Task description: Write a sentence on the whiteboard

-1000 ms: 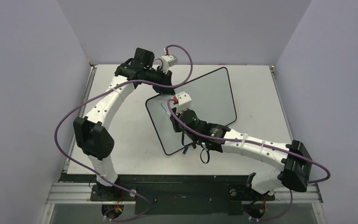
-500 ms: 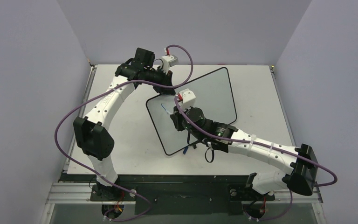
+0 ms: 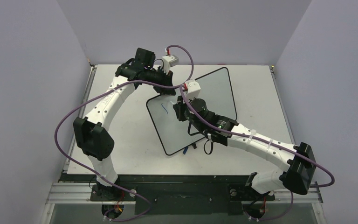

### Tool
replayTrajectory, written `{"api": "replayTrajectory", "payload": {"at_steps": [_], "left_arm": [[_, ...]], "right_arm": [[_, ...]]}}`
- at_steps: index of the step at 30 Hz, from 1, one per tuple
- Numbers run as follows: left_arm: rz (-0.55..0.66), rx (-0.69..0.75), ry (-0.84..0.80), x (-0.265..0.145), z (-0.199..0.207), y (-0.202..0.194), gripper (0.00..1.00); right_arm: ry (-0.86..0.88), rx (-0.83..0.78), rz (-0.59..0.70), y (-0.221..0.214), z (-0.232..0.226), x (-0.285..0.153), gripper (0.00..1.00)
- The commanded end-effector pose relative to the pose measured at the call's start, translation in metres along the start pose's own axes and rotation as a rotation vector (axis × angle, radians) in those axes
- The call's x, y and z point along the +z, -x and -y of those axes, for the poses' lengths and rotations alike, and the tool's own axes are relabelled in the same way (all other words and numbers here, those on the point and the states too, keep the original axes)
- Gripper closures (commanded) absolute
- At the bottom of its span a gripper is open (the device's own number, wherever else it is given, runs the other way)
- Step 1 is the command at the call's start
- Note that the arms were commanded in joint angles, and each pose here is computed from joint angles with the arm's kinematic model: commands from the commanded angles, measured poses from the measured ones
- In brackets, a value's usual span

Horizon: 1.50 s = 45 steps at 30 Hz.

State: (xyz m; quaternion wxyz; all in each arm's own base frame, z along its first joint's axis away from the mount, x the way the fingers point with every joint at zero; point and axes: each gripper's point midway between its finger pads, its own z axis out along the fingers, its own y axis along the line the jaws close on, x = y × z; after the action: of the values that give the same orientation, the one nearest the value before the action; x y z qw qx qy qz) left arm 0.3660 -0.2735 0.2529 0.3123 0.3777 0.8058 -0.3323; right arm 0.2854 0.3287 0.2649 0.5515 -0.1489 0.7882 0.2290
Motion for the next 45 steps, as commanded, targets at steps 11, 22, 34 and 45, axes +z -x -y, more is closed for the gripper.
{"api": "replayTrajectory", "payload": {"at_steps": [11,22,34,45], "left_arm": [[-0.004,0.072,0.107,-0.013,-0.008,0.004,1.0],[-0.001,0.074,0.106,-0.013,-0.008,0.005,1.0],[0.001,0.066,0.097,-0.012,-0.006,0.003,1.0],[-0.002,0.07,0.1,-0.012,-0.006,0.002,1.0]], "right_arm": [[0.053,0.035,0.016,0.006,-0.014,0.013,1.0],[0.072,0.019,-0.059,-0.031,-0.016,0.007,1.0],[0.046,0.018,-0.062,-0.036,-0.009,0.003,1.0],[-0.04,0.052,-0.047,-0.035,0.02,0.002,1.0]]}}
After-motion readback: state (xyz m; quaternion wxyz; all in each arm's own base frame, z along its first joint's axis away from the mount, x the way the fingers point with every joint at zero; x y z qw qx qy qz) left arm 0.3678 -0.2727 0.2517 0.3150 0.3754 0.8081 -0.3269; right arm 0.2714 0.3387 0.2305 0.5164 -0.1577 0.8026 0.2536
